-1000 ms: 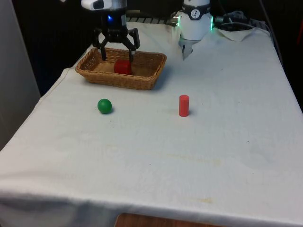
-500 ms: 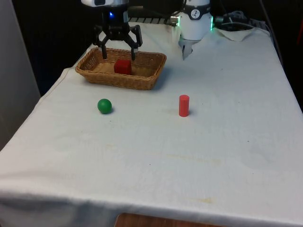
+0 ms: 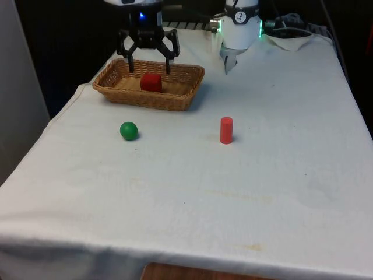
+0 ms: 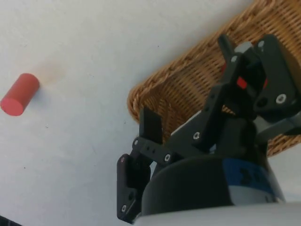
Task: Pick up the object to the left of the cylinder and place it into the basket.
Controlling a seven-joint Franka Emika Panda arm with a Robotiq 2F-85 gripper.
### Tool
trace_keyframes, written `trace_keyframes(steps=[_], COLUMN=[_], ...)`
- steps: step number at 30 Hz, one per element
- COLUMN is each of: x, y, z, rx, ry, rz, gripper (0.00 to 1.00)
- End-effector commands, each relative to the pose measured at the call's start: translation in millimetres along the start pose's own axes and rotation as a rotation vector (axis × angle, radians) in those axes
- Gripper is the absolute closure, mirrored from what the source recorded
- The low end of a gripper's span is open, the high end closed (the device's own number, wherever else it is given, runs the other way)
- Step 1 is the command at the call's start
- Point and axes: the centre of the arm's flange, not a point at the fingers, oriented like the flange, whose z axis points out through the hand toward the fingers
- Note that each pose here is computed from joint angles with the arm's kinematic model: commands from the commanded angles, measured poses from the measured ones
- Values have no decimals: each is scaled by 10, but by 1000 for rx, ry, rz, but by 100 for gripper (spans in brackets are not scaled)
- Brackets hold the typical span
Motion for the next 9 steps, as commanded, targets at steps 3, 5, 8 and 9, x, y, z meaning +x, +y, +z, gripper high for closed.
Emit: trace_keyframes(steps=[3,5,8,9], x=[56,87,93,99], y=[-50,-79,-79,-86], z=[-19,-28,-33,-33], rx=[-13,-14,-11,-5], ry=[-13,-14,-12,-4], rz=[-8,-14,-15,-17], gripper=[0,0,0,0])
